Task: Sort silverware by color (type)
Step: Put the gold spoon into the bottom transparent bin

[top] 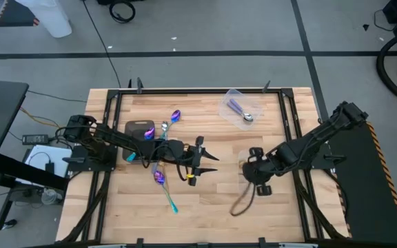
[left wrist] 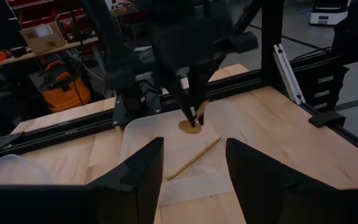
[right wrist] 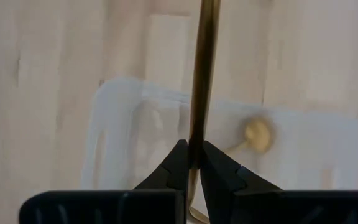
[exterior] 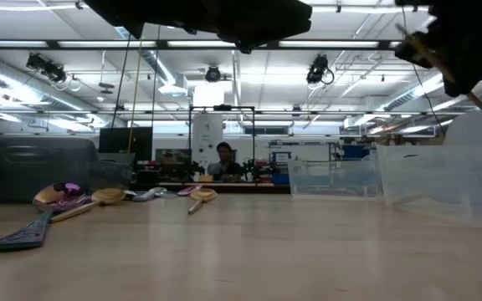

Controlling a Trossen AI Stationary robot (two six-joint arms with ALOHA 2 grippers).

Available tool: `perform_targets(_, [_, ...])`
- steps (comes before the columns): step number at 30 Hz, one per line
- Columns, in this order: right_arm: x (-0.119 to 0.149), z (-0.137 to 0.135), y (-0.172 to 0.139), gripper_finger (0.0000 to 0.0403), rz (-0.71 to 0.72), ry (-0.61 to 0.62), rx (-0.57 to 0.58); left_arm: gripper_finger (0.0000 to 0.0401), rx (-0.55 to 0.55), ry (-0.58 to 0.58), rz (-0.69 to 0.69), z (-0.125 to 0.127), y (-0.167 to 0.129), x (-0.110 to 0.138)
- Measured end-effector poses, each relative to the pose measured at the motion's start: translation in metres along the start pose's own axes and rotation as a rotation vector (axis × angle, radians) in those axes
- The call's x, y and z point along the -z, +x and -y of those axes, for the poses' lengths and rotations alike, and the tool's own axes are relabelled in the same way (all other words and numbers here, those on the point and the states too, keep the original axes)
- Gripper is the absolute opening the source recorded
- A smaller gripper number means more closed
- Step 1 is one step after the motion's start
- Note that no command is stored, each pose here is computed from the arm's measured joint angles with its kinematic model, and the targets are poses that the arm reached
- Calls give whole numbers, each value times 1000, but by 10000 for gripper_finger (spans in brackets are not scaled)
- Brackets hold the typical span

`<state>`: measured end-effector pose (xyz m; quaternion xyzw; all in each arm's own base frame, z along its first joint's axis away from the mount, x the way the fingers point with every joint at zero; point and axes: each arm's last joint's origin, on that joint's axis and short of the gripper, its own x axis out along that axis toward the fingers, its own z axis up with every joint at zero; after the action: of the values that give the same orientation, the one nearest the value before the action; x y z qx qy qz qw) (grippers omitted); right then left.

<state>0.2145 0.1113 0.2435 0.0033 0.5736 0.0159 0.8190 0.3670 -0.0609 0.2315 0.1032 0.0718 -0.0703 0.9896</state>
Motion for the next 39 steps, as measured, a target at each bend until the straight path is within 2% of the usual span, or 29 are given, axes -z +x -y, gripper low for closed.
perform_targets(6, [9, 7, 13, 34, -46, 426, 33, 181, 0, -25, -1, 0, 0, 0])
perform_targets(10, [18, 15, 24, 34, -80, 591, 76, 181, 1, -56, -4, 0, 0, 0])
perform_targets(15, [27, 25, 38, 34, -102, 737, 104, 181, 8, -76, -53, 1, 0, 5])
perform_targets(21, [34, 32, 54, 36, -134, 803, 48, 181, 8, -84, -184, 3, -2, 18])
perform_targets(26, [37, 37, 57, 62, -147, 830, 68, 181, 21, -113, -315, 5, -5, 30])
perform_targets(33, [34, 43, 54, 114, -144, 799, 51, 181, 10, -120, -523, 4, -13, 48])
perform_targets(39, [17, 48, 33, 129, -111, 733, -7, 181, -75, -249, -674, -7, -21, 63])
